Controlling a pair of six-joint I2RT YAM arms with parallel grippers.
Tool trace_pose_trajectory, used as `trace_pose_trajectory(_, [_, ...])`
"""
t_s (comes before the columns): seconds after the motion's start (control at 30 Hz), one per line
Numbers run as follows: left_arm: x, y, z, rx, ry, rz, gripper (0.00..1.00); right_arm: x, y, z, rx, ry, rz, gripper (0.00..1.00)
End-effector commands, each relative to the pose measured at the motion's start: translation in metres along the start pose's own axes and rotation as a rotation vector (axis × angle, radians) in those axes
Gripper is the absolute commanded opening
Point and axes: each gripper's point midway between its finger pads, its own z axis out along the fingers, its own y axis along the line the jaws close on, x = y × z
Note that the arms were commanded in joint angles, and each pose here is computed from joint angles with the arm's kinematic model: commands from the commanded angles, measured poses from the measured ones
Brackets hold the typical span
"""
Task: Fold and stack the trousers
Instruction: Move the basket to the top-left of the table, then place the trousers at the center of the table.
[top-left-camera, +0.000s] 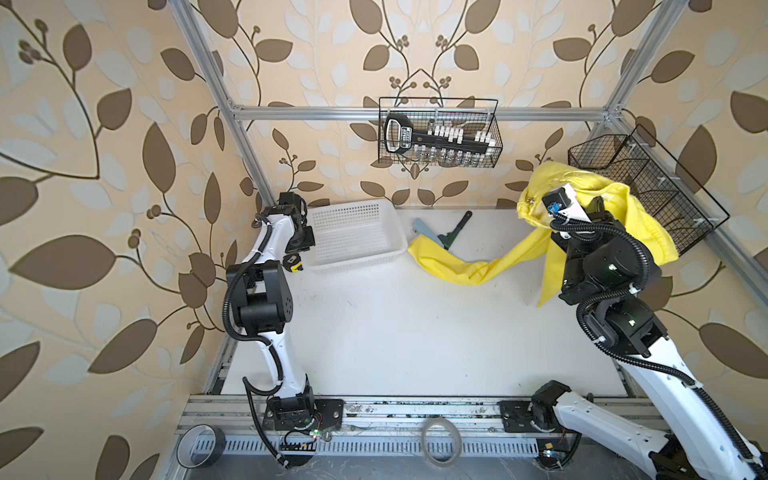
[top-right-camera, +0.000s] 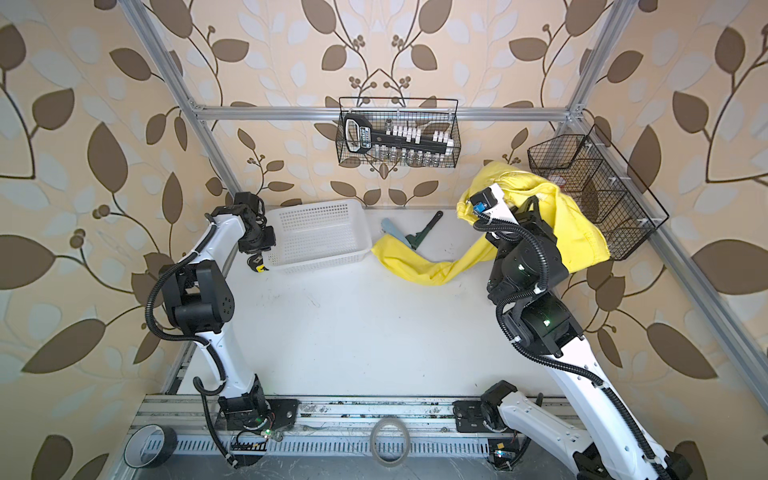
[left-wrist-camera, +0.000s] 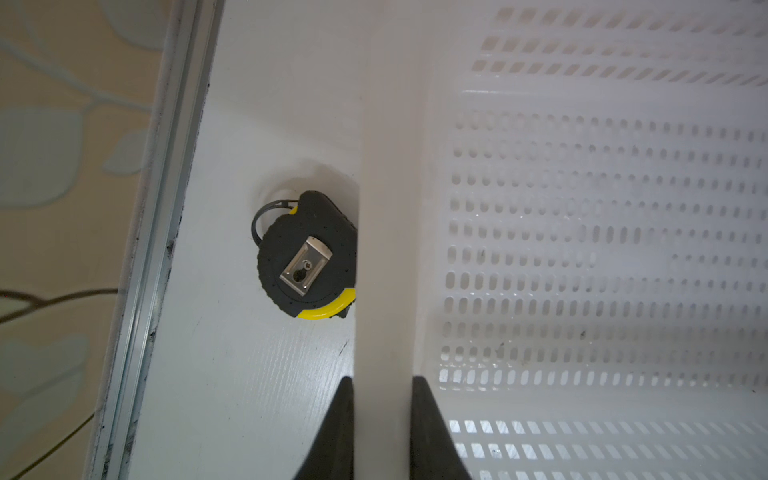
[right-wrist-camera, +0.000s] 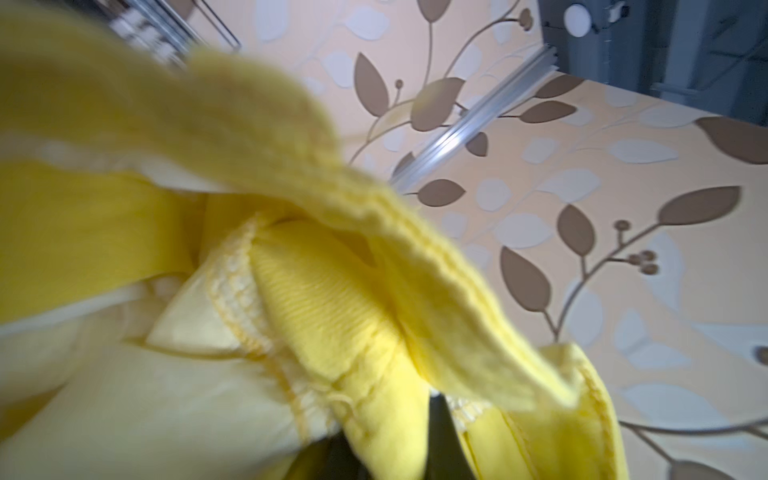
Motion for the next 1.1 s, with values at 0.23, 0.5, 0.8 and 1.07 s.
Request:
trace_pose_trajectory(0.23, [-0.03, -0.007, -0.007, 0.051, -0.038, 0.025, 0.02, -0.005, 0.183, -0.069, -0.894, -0.153, 0.451, 0.02])
trace_pose_trajectory(0.5, [-0.055, -0.023, 0.012, 0.148, -0.022, 0.072, 0.05, 0.016, 0.266, -0.119, -1.234, -0.074, 0.539, 0.03])
trace_pose_trajectory(0.8, [-0.079, -0.024, 0.02, 0.15, -0.064, 0.078, 0.12, 0.022, 0.32, -0.176, -1.49, -0.056, 0.534, 0.08])
trace_pose_trajectory(1.07, [-0.086, -0.022, -0.012, 0.153, -0.119, 0.082, 0.5, 0.034, 0.373, -0.213, -1.625, 0.002, 0.402, 0.2])
